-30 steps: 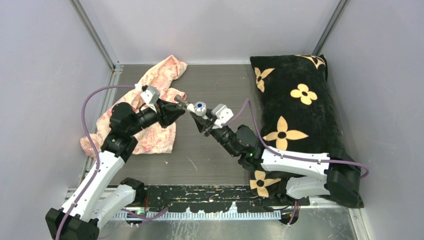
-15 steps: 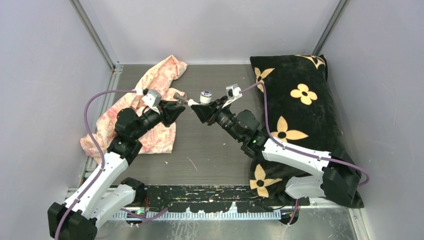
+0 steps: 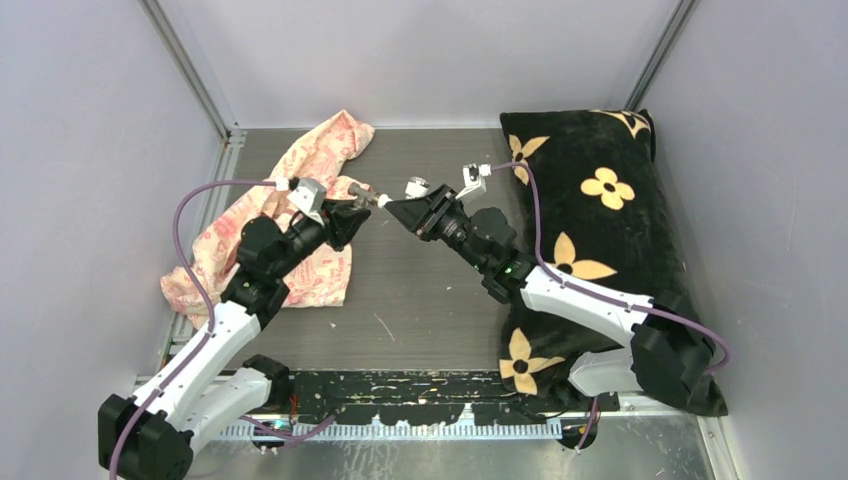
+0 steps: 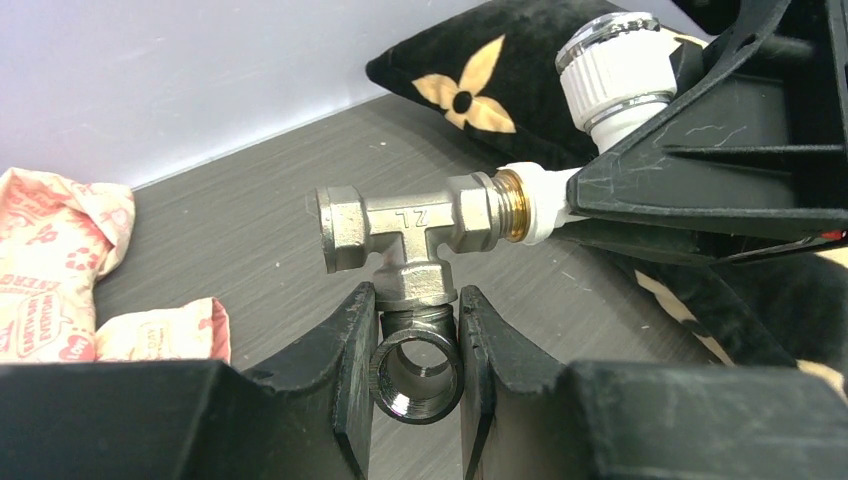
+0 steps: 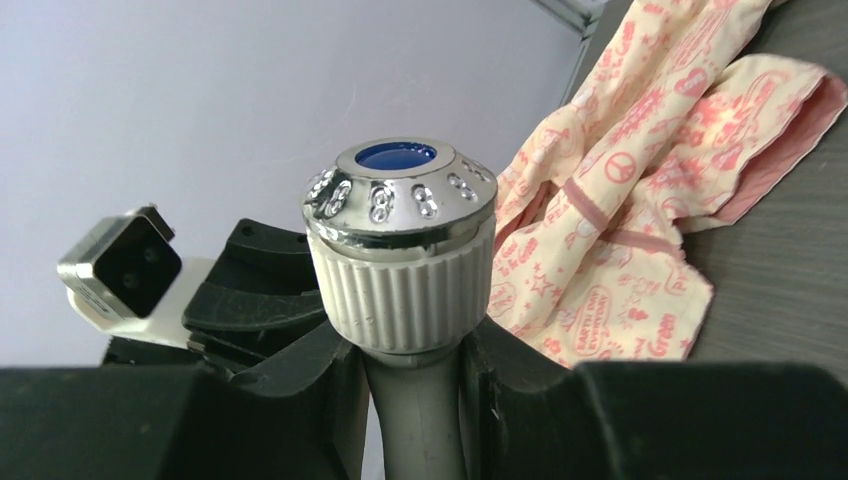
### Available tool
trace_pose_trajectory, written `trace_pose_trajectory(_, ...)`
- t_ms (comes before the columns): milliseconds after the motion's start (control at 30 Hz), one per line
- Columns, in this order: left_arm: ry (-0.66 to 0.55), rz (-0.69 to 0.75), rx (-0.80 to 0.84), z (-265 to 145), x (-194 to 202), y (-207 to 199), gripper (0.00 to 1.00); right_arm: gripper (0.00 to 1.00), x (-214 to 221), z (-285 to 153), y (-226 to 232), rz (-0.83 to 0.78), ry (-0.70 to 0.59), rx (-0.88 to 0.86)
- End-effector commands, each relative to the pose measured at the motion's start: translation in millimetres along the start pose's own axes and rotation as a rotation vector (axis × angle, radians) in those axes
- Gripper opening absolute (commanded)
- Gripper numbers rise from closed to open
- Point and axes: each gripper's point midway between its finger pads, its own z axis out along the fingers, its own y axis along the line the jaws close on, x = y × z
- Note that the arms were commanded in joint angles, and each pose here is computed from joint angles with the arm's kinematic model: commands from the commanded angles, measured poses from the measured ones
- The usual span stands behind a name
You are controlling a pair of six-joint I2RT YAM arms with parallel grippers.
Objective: Install the water faucets
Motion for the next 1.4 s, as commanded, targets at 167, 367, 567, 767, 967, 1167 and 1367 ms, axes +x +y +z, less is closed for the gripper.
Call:
trace_pose_trajectory(167, -0.112, 0.119, -0.002, 10.2, -20.1, -0.9, 0.0, 0.01, -45.4, 27.7, 18.9, 0.385, 0.024, -0.004)
trace_pose_trajectory(367, -0.154, 0.144, -0.064, 17.6, -18.7, 12.2, 0.0, 0.01, -39.5, 36.8, 13.2, 0.601, 0.102, 0.016)
trace_pose_trajectory(567, -0.156, 0.156, -0.104, 18.4, -11.4, 20.8, 0.0, 0.01, -29.7, 45.2, 2.2, 0.804, 0.18, 0.09)
trace_pose_trajectory(767, -0.138, 0.154, -0.133, 15.8, -12.8, 25.0, 0.0, 0.29, -29.2, 46.3, -3.2, 0.846, 0.196, 0.092)
trace_pose_trajectory(967, -0.136, 0.134, -0.176, 13.8, -13.5, 31.7, 0.0, 0.67, -22.7, 42.7, -11.4, 0.83, 0.221, 0.11)
trace_pose_trajectory(1167, -0.136, 0.1, -0.198, 15.2, -13.8, 35.2, 0.0, 0.76, -15.1, 39.2, -15.4, 0.815, 0.261, 0.119)
trace_pose_trajectory(1367, -0.132, 0.029, -0.287, 16.1, -19.9, 49.4, 0.0, 0.86, -0.6, 30.3, -30.9, 0.77, 0.324, 0.193)
